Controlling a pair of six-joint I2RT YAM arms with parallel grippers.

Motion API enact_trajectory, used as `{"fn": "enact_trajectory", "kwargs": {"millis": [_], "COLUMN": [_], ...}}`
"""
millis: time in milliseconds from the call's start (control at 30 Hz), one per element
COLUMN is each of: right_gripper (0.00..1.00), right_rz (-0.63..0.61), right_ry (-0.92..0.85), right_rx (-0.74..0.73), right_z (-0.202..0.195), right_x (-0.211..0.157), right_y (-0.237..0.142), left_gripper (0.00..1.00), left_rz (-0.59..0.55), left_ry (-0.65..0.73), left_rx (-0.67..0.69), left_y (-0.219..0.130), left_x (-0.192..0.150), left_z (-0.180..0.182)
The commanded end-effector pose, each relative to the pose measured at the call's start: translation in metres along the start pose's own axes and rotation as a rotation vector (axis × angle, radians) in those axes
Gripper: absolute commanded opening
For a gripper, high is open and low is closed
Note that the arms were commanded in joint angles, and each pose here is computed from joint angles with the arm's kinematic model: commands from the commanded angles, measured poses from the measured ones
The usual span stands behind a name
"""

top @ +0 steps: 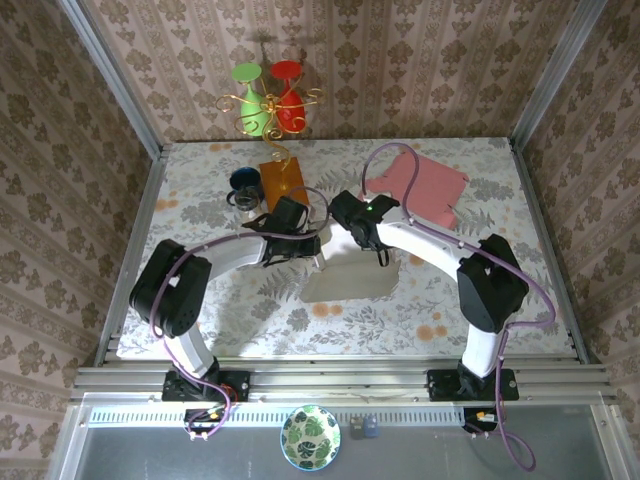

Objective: Fold the paper box

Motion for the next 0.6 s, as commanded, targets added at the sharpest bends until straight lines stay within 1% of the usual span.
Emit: {"fn": "enact_trajectory", "kwargs": {"millis": [0,167,267,433,567], "right_gripper": [0.0,0.0,0.0,0.0,0.0], "right_rz": [-0.03,-0.019,-0.019,-0.027,-0.039], "right_ry": [0.032,0.013,0.011,0.012,0.016], "right_rx": [-0.095,-0.109,-0.109,-0.113,-0.115], "right_z": [-0.005,-0.002,-0.001,-0.002,-0.001], "right_x": [0.004,0.004,0.003,0.005,0.006], "right_y": [-0.001,0.0,0.0,-0.003,-0.006], "left_gripper": [0.12,0.18,0.17,0.11,0.12], "left_rz": [0.018,0.026,0.031,0.027,0.031], "left_ry": [-0.043,-0.046,-0.052,-0.042,-0.033], "left_rx": [0.121,0.144,0.162,0.233,0.319], "left_y": [0.014,0.021,0.022,0.018,0.015], "left_x": [-0.013,-0.019,-0.02,-0.021,-0.025], "left_z": [0.023,0.026,0.029,0.031,0.029]}}
Point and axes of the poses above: each hand's point on the last joint's axis, 136 mm out from that joint toward the fingers, its own y axis out along the fingers, its own z axis along the line the jaws close on, x = y × z, the point moved 7 cm from there along -y, back along the fingers, and after that the axes turned 13 degrees about -y, right-handed, at the moved point
